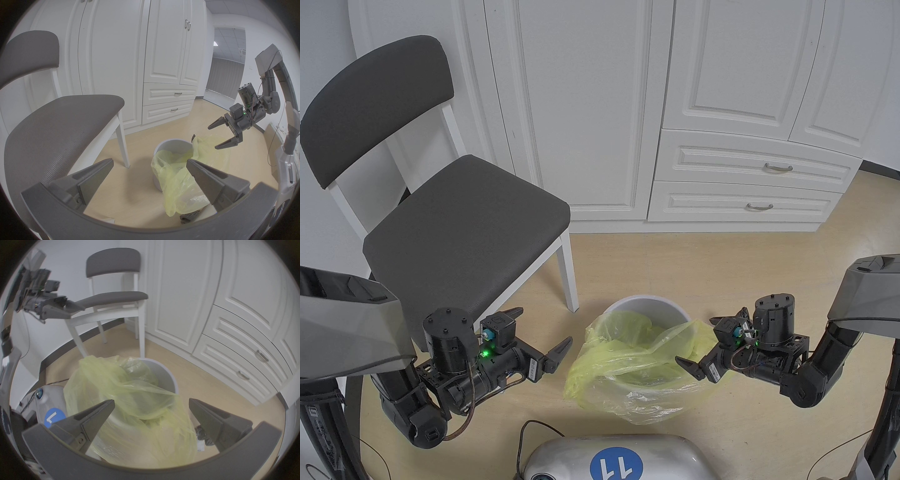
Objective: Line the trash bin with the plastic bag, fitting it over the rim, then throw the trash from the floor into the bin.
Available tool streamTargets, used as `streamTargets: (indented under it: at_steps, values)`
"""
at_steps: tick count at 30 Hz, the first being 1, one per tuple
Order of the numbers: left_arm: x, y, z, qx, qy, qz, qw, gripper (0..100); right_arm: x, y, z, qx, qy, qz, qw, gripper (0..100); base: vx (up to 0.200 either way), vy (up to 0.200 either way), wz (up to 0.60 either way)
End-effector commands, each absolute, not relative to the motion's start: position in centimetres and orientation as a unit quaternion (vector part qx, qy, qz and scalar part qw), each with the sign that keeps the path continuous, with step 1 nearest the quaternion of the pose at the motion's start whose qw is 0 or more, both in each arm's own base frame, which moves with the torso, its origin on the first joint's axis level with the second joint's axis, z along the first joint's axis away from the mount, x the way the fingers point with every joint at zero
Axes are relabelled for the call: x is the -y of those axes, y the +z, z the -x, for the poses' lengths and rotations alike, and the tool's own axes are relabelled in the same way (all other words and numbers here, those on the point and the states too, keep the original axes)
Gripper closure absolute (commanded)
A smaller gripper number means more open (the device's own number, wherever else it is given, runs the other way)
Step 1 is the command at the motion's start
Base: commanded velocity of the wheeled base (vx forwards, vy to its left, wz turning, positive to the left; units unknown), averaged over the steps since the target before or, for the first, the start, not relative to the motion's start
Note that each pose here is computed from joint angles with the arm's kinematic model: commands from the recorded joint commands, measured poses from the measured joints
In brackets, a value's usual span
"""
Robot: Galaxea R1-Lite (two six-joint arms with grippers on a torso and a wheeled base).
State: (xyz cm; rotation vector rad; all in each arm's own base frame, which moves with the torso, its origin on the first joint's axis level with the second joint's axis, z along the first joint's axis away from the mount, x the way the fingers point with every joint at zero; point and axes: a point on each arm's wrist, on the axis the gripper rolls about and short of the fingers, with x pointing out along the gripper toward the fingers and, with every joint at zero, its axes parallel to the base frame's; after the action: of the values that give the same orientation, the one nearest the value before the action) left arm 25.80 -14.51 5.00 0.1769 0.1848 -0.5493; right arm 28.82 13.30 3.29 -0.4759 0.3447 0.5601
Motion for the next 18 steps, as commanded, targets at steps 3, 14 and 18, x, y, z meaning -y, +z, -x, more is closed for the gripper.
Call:
streamTargets:
  at_steps: [3,14,18]
  values:
    - [14.5,4.7,-25.7,-0.096,-0.271,-0.090,0.953,0,-14.8,1.7,-28.8,-0.181,0.311,0.261,0.896,0,0.000,0.000,0.00]
    - [14.6,4.1,-26.0,-0.104,-0.268,-0.093,0.953,0,-16.9,-3.3,-33.7,-0.198,0.312,0.266,0.891,0,0.000,0.000,0.00]
    - [14.6,4.0,-26.1,-0.105,-0.269,-0.093,0.953,0,-17.5,-4.4,-34.9,-0.198,0.312,0.266,0.891,100,0.000,0.000,0.00]
